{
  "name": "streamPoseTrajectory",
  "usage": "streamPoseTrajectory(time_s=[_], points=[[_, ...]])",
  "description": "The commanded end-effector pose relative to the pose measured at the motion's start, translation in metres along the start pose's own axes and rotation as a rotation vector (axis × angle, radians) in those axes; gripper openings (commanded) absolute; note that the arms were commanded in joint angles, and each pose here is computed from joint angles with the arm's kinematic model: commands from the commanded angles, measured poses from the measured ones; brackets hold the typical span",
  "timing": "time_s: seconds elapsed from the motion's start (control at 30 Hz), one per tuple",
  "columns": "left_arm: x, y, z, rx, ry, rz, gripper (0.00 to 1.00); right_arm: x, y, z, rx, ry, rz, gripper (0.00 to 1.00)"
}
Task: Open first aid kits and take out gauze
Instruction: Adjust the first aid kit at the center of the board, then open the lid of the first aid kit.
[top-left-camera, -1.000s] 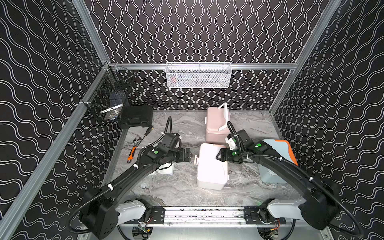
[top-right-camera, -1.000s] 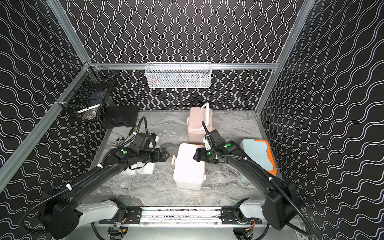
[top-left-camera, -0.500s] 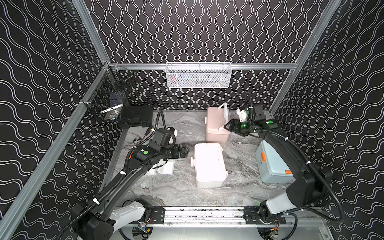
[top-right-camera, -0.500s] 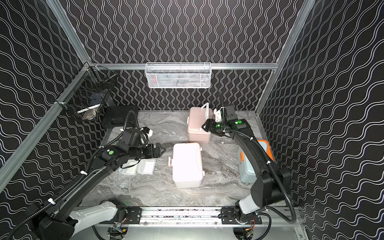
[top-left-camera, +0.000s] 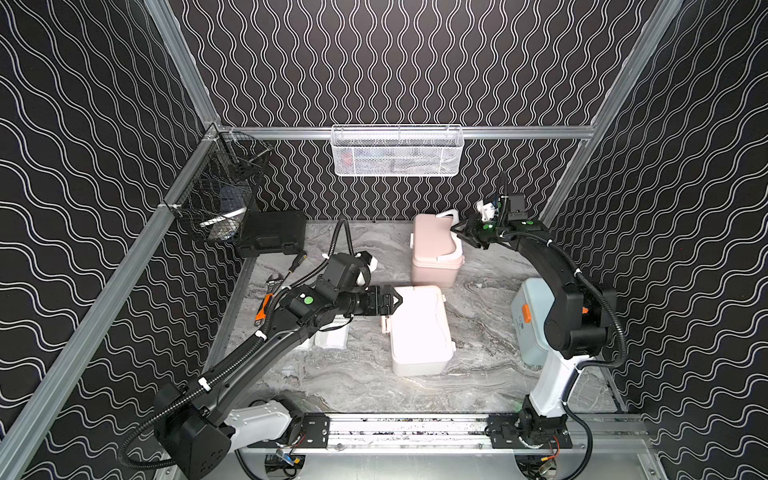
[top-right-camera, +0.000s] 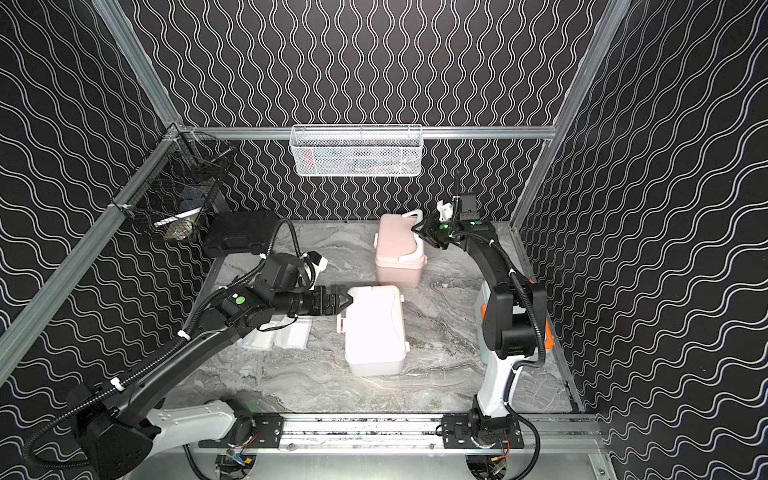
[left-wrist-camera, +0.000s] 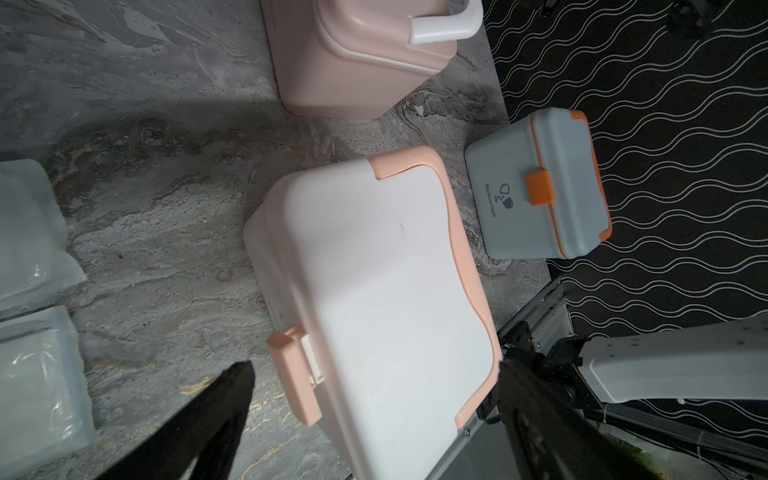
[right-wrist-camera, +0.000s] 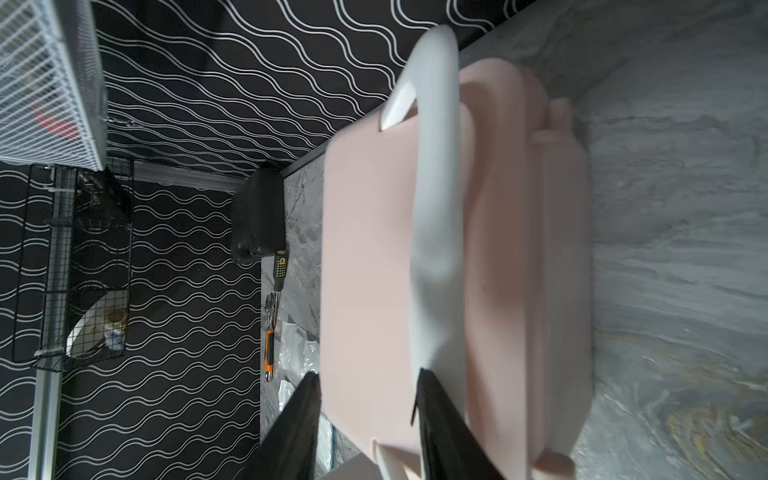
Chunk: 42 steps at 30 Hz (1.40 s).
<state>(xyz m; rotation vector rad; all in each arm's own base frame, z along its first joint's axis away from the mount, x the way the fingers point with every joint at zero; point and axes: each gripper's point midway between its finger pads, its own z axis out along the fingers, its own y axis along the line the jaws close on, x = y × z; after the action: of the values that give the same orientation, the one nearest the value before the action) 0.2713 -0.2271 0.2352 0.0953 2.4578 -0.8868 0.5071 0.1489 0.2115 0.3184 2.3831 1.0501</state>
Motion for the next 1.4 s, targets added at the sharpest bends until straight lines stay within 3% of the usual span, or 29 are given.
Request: streamPoseTrajectory(time_s=[0.0,0.23,0.43,0.53,0.67,0.9,1.1,1.37], points=[[-0.004,-0.003,0.005,0.013,-0.012,-0.002,0.95,0.001,-0.01,0.004,-0.006,0.001,0.01,0.41],[0.001,-0.005,0.016,0.014,0.008,-0.002,0.95,0.004,-0.018,0.008,-0.003,0.029,0.028,0.41],[0.004,-0.001,0.018,0.007,0.009,-0.012,0.96,0.009,0.017,-0.028,-0.017,0.004,-0.009,0.45],[0.007,-0.003,0.025,0.03,0.026,-0.022,0.96,0.034,0.038,-0.046,0.0,0.004,-0.059,0.5],[0.01,-0.012,0.029,0.088,0.043,-0.033,0.95,0.096,0.045,-0.054,0.081,0.072,-0.148,0.57],[0.017,-0.021,0.022,0.107,0.048,-0.02,0.95,0.193,0.017,-0.06,0.191,0.207,-0.214,0.6],[0.028,-0.026,0.031,0.109,0.072,-0.008,0.95,0.231,-0.006,-0.076,0.241,0.263,-0.209,0.61],[0.044,0.003,0.038,0.008,0.09,-0.016,0.96,0.26,-0.018,-0.08,0.244,0.323,-0.203,0.62]])
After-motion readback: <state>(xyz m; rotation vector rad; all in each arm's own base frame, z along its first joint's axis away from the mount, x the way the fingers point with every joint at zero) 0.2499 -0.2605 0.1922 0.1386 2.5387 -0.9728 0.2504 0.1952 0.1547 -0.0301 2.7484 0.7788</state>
